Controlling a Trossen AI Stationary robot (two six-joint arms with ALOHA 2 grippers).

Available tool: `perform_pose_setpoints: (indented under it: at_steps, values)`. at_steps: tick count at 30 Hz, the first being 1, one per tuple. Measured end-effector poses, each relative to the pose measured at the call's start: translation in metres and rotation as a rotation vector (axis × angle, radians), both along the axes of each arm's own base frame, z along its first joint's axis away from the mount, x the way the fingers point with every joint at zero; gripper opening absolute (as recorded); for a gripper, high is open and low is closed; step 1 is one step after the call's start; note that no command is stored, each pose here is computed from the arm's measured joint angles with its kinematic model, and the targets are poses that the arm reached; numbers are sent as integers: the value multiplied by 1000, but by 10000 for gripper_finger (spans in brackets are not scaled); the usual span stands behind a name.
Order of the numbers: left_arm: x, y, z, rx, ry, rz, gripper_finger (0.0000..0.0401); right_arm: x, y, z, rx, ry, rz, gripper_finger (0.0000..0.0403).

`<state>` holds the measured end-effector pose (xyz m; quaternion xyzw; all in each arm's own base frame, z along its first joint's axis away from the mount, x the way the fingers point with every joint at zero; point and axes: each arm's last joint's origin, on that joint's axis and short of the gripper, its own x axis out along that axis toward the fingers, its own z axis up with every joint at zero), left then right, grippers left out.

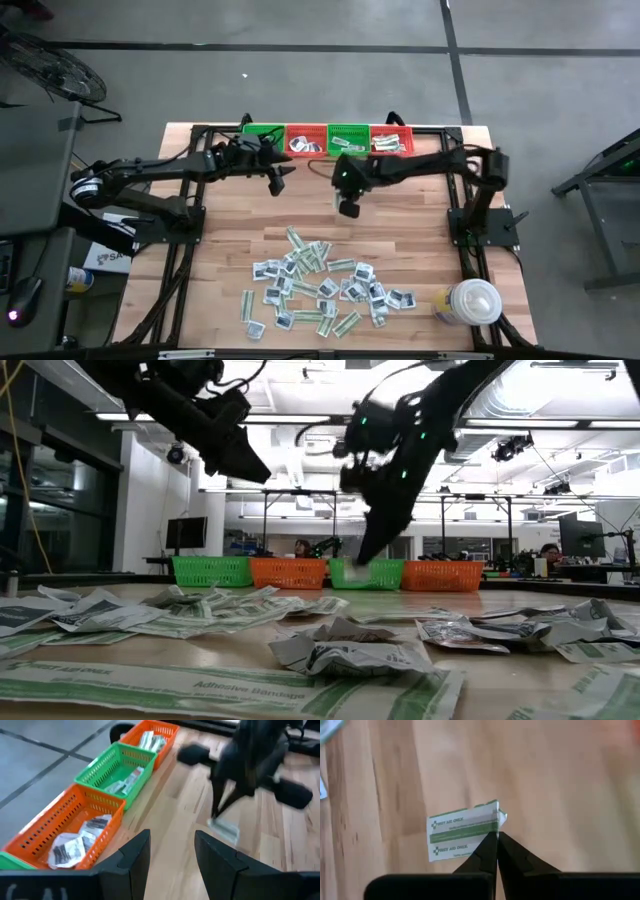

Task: Pick & Place First Aid Supplies
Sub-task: Put the green bandage pack in the right orange bin

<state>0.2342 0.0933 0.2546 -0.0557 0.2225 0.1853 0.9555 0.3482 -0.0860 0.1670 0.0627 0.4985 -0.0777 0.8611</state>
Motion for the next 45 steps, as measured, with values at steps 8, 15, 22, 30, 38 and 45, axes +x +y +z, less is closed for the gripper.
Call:
perform_pose_setpoints:
  at_steps: [8,15,22,30,38,45]
  values:
    - [-13,-4,19,74,-61,2,152,-35,-15,66,-55,-105,-84,1]
    - [-23,-9,33,130,-107,-19,152,-83,-20,120,-116,-167,-259,0]
    - [-32,-12,43,186,-137,-33,152,-121,-31,142,-144,-175,-492,0]
    - [-33,-13,44,192,-144,-34,152,-134,-55,132,-90,-124,-767,0]
    - [-33,-13,44,198,-141,-36,152,-134,-89,100,-63,-16,-1088,0]
    - [-33,-13,44,198,-140,-38,152,-123,-119,68,-7,-8,-1207,0]
